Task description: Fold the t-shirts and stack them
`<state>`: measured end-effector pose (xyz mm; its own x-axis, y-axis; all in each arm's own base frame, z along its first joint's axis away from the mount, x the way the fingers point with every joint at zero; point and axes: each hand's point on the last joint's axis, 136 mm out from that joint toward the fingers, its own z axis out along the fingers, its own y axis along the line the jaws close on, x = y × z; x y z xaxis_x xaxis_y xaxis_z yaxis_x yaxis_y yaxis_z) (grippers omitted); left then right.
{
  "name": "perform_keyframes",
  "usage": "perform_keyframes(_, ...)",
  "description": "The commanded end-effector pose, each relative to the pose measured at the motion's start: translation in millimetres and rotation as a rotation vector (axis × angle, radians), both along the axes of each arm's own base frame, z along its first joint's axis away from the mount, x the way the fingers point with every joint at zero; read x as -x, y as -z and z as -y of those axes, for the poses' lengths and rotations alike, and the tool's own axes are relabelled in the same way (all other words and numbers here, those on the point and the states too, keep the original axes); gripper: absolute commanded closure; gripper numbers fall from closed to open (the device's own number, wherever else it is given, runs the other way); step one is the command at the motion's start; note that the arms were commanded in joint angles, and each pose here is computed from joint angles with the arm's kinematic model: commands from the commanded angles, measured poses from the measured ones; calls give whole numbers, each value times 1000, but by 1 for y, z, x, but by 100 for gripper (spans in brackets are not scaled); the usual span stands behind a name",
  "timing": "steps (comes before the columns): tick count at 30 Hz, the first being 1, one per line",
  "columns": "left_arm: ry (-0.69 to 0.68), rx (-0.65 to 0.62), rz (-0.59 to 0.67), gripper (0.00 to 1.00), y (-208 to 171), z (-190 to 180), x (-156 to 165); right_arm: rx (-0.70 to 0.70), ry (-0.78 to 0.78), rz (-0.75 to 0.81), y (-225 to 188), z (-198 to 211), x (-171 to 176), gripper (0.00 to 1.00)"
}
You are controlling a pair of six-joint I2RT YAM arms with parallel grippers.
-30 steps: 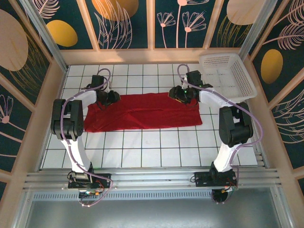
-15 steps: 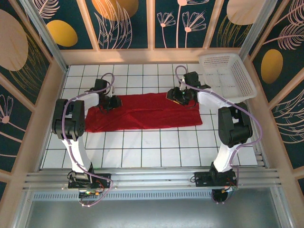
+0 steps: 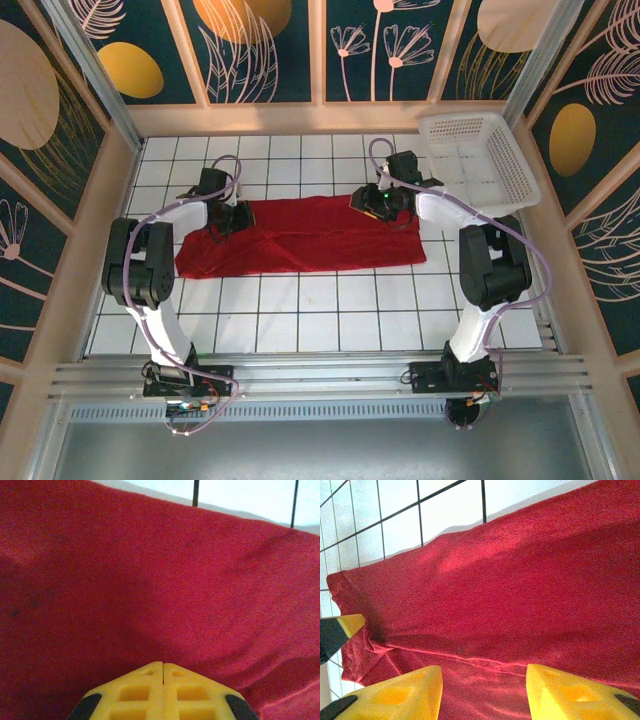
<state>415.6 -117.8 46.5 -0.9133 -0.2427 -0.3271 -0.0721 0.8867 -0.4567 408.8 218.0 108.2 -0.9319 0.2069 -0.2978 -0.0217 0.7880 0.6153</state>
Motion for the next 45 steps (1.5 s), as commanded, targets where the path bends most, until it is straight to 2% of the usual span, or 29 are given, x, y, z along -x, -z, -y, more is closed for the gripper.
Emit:
perform_keyframes(1,-28,-11,-17,100,-7,-1,12,-16,2,12,-3,-4,-1,52)
perform_keyframes(13,-50,4,-66,100,-9,16,31,-23,-9,13,-3,-6,-1,52)
perform_keyframes(24,-149,70,-219,100,-6,48,84,-26,-11,9,1,-5,4,52)
perform_keyframes(28,-180,95,-295,100,11,62,107,-30,-10,4,3,-5,4,52)
perform_keyframes(32,-187,113,-379,75,24,75,124,-25,-11,-14,9,-4,7,52)
perform_keyframes(36,-207,130,-429,64,22,78,139,-18,-9,-26,14,-3,10,52)
perform_keyframes(41,-237,121,-429,65,4,71,147,-22,-6,-31,18,-3,11,52)
perform_keyframes(45,-341,11,-341,75,-17,32,133,-29,-6,-29,17,-4,12,52)
